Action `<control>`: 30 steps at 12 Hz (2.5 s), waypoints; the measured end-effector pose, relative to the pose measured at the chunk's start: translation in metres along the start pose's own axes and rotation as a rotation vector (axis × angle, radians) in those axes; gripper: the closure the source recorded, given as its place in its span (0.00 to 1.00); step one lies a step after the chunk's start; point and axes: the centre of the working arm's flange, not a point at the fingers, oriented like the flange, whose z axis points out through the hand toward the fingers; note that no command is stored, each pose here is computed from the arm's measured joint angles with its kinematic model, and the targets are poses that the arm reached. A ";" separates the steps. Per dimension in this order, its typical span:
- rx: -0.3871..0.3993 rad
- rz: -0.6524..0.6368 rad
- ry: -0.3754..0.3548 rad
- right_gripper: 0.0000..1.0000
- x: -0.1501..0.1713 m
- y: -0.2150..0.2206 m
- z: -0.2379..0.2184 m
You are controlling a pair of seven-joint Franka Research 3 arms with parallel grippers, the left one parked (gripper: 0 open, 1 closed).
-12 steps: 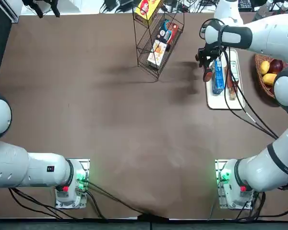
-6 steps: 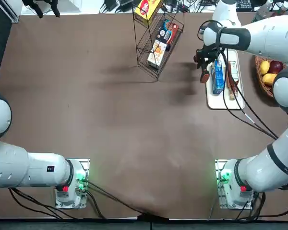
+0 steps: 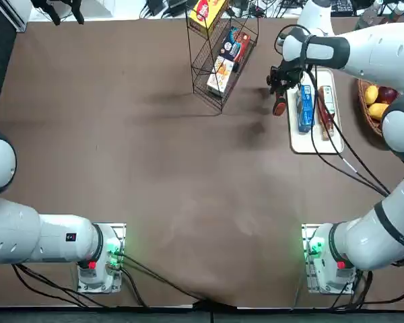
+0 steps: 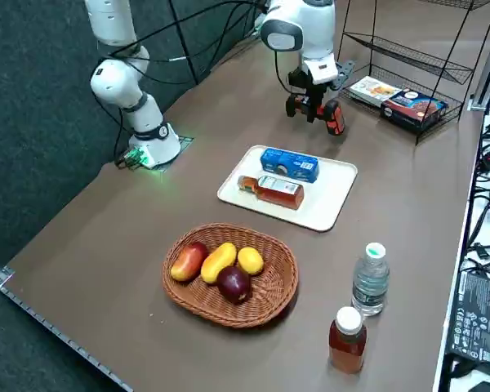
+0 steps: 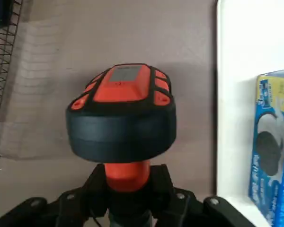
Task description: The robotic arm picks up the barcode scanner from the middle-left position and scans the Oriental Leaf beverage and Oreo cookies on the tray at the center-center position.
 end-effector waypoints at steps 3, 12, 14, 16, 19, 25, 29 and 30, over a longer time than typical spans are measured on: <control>0.002 0.022 0.014 0.57 -0.004 -0.011 0.002; 0.010 0.044 0.044 0.57 -0.011 -0.031 0.008; 0.015 0.054 0.059 0.57 -0.012 -0.037 0.010; 0.016 0.057 0.063 0.57 -0.014 -0.043 0.012; 0.018 0.072 0.068 0.57 -0.016 -0.047 0.014; 0.018 0.089 0.080 0.57 -0.026 -0.071 0.031; -0.023 0.067 0.072 0.57 -0.026 -0.065 0.046; -0.032 0.065 0.069 0.57 -0.026 -0.062 0.050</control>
